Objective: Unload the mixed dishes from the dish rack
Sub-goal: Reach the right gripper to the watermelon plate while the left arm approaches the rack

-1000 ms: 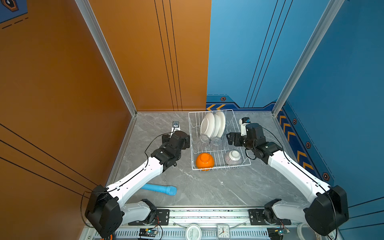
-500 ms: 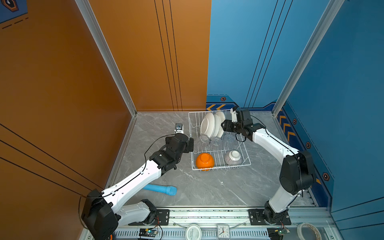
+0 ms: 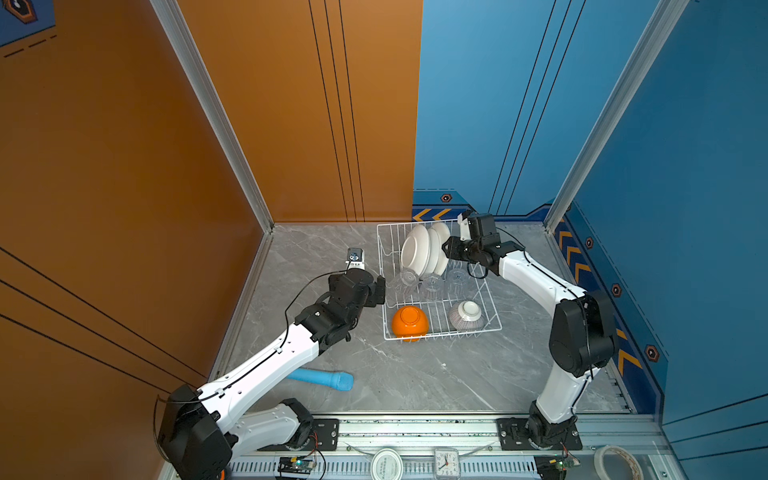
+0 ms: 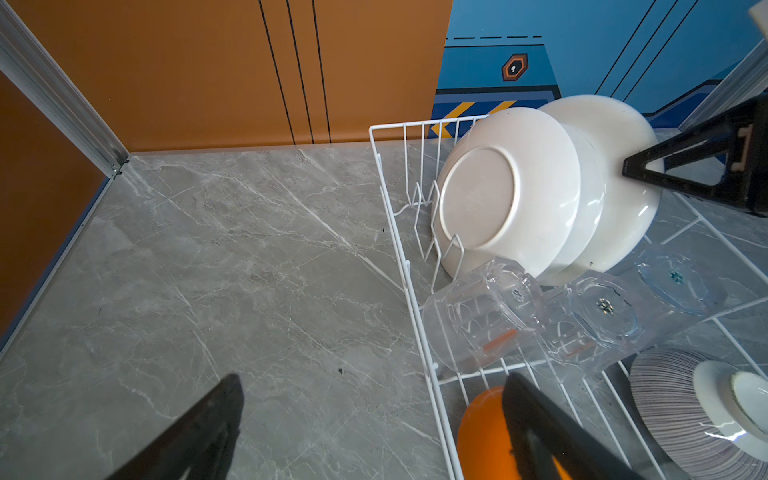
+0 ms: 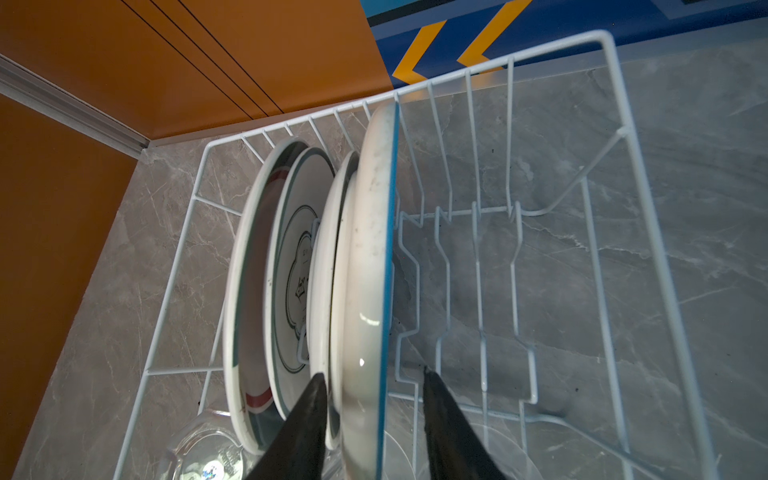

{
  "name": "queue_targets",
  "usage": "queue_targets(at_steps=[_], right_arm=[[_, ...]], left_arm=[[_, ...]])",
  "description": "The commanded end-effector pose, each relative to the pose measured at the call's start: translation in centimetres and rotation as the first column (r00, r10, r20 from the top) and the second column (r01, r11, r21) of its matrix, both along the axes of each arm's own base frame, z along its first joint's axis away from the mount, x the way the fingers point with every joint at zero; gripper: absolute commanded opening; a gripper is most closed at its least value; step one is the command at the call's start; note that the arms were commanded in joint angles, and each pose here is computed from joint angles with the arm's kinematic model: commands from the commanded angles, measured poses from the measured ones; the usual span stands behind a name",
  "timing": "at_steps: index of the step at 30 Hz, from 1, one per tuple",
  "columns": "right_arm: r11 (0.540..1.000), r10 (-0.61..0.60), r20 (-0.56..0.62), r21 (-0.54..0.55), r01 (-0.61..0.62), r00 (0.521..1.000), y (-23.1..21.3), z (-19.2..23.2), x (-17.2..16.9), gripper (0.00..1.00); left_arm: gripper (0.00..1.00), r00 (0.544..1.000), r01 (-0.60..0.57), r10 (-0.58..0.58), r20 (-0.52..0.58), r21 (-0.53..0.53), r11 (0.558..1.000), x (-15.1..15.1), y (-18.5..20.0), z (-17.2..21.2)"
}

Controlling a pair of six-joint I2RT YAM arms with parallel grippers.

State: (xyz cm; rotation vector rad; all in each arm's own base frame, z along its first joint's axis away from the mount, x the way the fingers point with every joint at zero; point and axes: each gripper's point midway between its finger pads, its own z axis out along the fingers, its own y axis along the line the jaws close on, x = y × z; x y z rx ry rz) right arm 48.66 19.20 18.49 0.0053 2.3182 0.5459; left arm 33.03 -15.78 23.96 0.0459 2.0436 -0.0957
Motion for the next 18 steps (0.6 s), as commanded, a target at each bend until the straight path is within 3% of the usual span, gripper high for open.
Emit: queue_targets(at_steps=[1,13,18], right_arm=[[1.0,0.001,-0.02,0.0,-0.001,1.0,0.1,0.1,0.3,0.4],[1.0,0.003,-0.031,-0.01,-0.003,1.0,0.5,-0.1,1.0,0.4],[1.0,0.001,-0.051,-0.012,-0.001,0.999,0.7,-0.5,1.3,0.24]], left_arm=[[0.98,1.0,0.014,-0.014,0.006,-0.015,1.0,0.0,-0.7,0.0],[0.98,1.0,0.011,-0.012,0.017,0.022,1.0,-0.3,-0.6,-0.1],[0.98,1.0,0.008,-0.009,0.024,0.035,0.999,-0.5,-0.6,0.0]])
